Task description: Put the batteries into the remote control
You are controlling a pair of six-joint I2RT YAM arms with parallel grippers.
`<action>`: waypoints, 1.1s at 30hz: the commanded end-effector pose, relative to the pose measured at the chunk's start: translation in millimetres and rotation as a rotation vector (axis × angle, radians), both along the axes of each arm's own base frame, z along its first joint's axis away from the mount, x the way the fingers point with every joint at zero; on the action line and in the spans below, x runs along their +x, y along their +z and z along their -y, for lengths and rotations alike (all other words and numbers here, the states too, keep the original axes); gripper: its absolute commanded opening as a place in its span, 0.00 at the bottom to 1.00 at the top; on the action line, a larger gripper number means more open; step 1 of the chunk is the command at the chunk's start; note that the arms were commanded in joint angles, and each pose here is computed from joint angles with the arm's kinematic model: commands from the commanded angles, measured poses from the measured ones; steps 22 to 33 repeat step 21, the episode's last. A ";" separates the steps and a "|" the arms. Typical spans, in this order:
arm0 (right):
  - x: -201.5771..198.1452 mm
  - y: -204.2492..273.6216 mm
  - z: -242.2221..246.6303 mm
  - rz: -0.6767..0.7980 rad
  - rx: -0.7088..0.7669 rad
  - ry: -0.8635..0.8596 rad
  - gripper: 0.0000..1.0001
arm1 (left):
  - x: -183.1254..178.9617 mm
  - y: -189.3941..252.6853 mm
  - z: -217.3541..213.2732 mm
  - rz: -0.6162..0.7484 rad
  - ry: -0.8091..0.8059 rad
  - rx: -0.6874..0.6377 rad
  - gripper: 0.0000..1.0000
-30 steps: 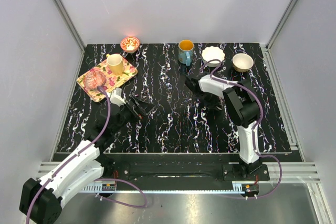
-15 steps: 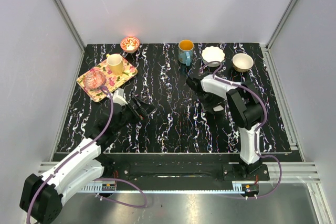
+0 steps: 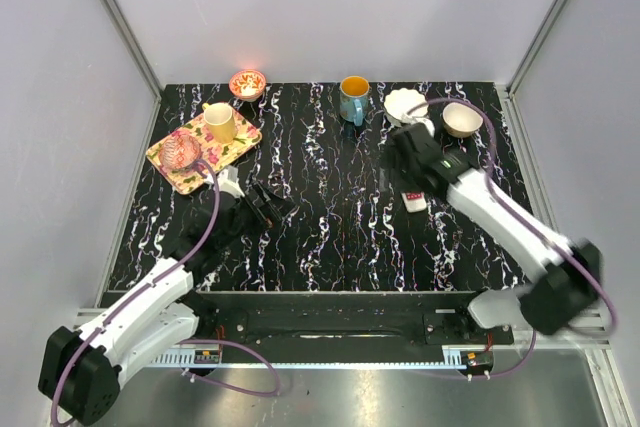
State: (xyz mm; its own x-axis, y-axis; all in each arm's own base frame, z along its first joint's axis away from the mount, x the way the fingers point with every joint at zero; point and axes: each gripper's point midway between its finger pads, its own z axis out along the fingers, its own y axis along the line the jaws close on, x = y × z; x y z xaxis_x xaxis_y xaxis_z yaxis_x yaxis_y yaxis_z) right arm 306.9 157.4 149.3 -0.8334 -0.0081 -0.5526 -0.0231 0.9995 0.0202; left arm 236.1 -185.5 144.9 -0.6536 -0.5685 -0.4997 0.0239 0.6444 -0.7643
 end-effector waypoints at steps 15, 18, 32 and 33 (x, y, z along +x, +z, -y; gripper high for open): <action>-60.5 13.5 19.4 0.441 0.436 -0.049 0.89 | 26.1 4.2 -13.9 -0.057 0.009 0.269 0.99; -60.2 20.4 15.0 0.446 0.471 -0.049 0.90 | 26.6 12.9 -12.9 -0.002 -0.006 0.259 0.99; -58.8 25.1 12.3 0.448 0.514 -0.080 0.98 | 25.4 18.5 -19.8 0.032 0.014 0.275 0.99; -58.8 25.1 12.3 0.448 0.514 -0.080 0.98 | 25.4 18.5 -19.8 0.032 0.014 0.275 0.99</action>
